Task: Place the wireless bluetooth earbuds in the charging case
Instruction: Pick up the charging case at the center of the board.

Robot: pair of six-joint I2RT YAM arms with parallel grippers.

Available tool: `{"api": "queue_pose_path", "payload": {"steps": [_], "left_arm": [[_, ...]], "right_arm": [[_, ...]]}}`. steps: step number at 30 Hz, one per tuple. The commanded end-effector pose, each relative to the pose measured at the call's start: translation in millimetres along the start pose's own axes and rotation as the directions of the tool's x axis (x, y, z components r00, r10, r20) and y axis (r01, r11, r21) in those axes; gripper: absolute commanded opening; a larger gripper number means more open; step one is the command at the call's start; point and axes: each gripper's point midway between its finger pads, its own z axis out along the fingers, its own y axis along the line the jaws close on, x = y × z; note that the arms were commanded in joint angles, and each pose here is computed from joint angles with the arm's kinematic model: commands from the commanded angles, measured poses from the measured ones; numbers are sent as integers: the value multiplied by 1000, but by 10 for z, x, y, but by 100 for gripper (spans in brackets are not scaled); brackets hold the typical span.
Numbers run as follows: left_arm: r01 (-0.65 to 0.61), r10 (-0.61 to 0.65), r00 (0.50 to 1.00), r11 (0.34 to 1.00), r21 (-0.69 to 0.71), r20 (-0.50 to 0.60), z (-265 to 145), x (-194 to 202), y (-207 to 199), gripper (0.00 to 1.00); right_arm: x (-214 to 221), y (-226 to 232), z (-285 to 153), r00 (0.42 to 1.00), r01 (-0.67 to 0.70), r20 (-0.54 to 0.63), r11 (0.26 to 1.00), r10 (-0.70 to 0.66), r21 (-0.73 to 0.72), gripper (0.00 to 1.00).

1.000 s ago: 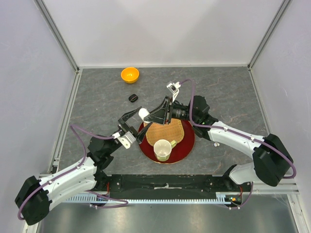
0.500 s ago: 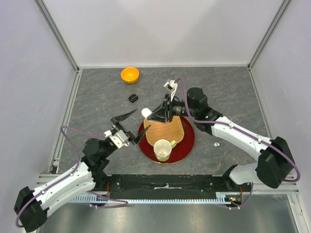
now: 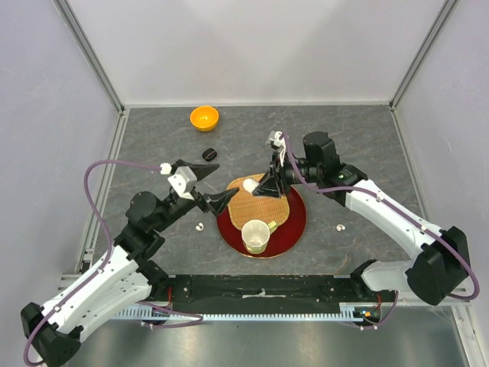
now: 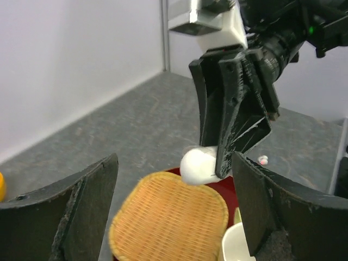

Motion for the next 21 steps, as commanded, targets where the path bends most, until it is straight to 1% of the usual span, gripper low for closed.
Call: {"api": "queue_pose_path", "payload": {"steps": [1,2,3,5,6,8,9,13,14,15,16,21], "left_arm": [[208,-197,978,959,194,-73,11,26,-248,90],[224,-214,974,948,225,-69,31,8,-264,91],[261,-245,965,921,290,-89,0,-15,-360,91],[280,-262,960,903,325,-98,13,-19,-329,91],[306,-277,952,867,392,-130,-40,-13,-437,91],[320,-287,948,845,429,-142,-72,-5,-474,91],[307,-279,951,825,474,-130,-101,-51,-538,91],[270,-264,960,804,529,-89,-148,-104,-611,88],[272,-265,960,800,535,-93,-150,-97,-619,84],[283,-267,957,790,544,-111,-145,-68,-631,81],[289,-269,956,784,549,-120,-136,-64,-635,76],[353,-303,935,755,552,-183,-71,74,-629,72]], "right_arm": [[-132,215,-207,988,154,9,988,-154,-25,0],[-130,225,-219,987,158,9,987,-158,-25,0],[-110,234,-230,987,161,3,987,-161,-27,0],[-114,255,-252,986,168,5,985,-168,-27,0],[-95,269,-254,986,168,2,985,-168,-37,0],[-94,294,-266,985,170,5,984,-170,-47,0],[-87,306,-265,986,166,2,985,-167,-55,0],[-83,358,-248,987,160,2,983,-160,-93,0],[-83,356,-243,987,158,1,983,-159,-95,0],[-88,358,-240,987,158,1,982,-159,-98,0],[-99,371,-242,988,156,3,982,-157,-102,0],[-136,429,-249,987,162,15,978,-161,-131,0]]}}
